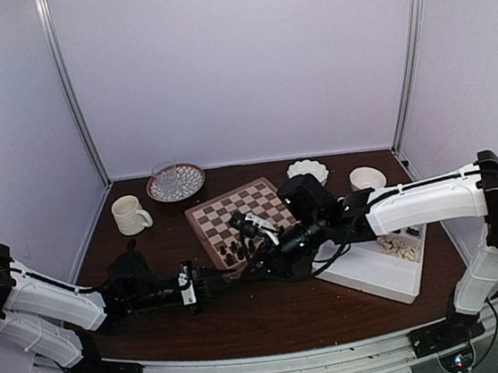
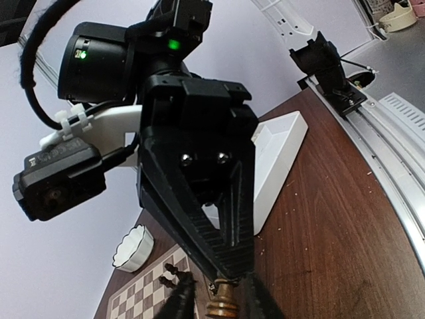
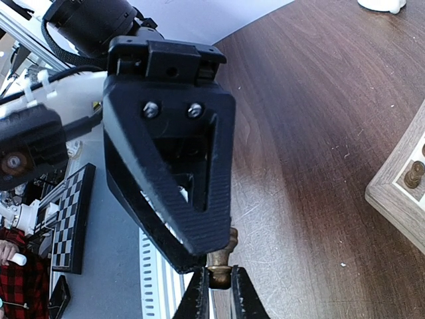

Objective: Set up the chess pieces on the board
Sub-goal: Pass from the right arm to the left

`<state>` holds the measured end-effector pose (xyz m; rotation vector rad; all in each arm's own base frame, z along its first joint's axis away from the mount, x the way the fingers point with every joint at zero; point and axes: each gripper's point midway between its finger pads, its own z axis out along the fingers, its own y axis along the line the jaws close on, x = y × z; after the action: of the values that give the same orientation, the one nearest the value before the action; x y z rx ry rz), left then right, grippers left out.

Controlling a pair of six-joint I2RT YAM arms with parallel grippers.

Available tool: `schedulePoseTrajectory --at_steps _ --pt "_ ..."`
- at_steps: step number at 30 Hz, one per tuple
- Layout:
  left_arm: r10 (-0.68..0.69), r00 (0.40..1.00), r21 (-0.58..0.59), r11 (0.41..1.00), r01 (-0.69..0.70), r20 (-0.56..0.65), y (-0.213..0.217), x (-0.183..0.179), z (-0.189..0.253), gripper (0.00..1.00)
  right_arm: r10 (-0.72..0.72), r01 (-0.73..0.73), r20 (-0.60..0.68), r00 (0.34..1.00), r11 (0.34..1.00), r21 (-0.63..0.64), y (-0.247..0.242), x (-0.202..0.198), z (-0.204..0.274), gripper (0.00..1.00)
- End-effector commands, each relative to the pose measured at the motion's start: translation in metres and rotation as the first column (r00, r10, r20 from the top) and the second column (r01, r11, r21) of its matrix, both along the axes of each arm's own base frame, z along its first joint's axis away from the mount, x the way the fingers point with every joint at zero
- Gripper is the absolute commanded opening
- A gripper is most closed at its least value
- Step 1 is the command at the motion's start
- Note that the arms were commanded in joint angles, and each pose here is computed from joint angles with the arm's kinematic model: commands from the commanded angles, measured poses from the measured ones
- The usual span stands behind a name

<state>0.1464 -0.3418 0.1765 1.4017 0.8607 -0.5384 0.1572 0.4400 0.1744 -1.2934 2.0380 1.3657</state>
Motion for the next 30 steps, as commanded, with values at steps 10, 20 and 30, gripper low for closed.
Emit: schedulePoseTrajectory --at_steps 10,20,30 --pt "0.017 0.999 -0.051 0.999 -0.016 0.028 0.002 0.001 0.013 0.37 0.0 -0.001 0.014 1.0 0.997 0.074 -0.004 -0.002 0.019 0.0" --pt "0.004 1.0 -0.05 0.999 -0.003 0.028 0.001 -0.001 0.012 0.42 -0.008 0.006 0.019 1.0 0.995 0.097 -0.005 0.0 0.024 0.0" --pt "-0.008 1.0 -0.038 0.999 0.009 0.021 0.0 -0.003 0.01 0.28 -0.001 0.0 0.013 1.0 0.993 0.114 -0.004 -0.001 0.027 0.0"
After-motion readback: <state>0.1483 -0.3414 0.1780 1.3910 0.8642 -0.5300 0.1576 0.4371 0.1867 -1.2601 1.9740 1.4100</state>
